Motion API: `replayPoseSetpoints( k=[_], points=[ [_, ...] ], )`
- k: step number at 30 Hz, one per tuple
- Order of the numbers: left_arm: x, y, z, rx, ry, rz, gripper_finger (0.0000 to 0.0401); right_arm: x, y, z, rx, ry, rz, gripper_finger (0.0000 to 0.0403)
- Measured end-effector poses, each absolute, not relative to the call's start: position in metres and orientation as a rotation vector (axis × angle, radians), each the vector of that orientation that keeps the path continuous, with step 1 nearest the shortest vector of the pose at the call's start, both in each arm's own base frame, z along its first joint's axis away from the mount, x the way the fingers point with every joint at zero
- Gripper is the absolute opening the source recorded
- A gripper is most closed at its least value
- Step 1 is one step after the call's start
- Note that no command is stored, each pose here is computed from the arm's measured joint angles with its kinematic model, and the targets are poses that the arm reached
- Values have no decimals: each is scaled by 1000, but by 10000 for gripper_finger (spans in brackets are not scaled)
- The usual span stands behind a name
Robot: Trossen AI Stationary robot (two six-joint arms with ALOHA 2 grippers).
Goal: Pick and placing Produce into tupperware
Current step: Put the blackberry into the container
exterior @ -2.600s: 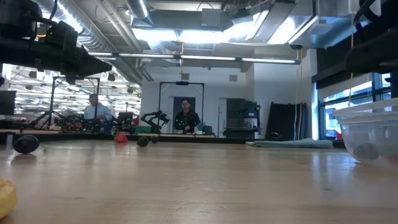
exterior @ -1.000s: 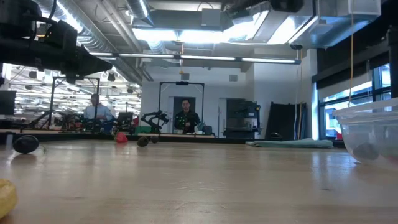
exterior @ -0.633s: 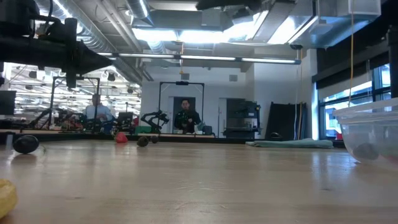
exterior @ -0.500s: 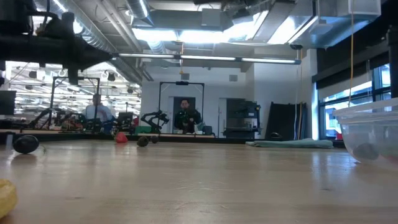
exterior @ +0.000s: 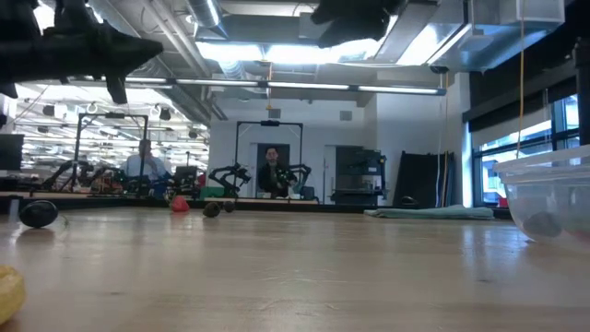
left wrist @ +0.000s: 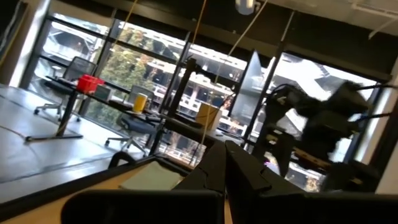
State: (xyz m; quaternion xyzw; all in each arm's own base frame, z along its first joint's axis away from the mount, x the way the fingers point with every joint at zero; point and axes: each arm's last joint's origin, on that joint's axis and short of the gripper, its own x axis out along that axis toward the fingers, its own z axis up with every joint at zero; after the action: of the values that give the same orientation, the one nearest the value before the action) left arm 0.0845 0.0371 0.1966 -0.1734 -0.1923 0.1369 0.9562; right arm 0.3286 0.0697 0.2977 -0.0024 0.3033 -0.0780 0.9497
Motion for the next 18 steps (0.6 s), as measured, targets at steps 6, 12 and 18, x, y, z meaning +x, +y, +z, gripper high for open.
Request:
replayPoseSetpoints(
  k=[6,12,18],
  points=[
    [86,33,198,-358,-400,238,0,284,54,282,10,452,-95,287],
    [87,30,198,-367,-388,202,0,238,32,256,62,371,-82,287],
    [88,28,197,-364,-380,184,0,201,17,231,90,305,-90,287]
  ],
)
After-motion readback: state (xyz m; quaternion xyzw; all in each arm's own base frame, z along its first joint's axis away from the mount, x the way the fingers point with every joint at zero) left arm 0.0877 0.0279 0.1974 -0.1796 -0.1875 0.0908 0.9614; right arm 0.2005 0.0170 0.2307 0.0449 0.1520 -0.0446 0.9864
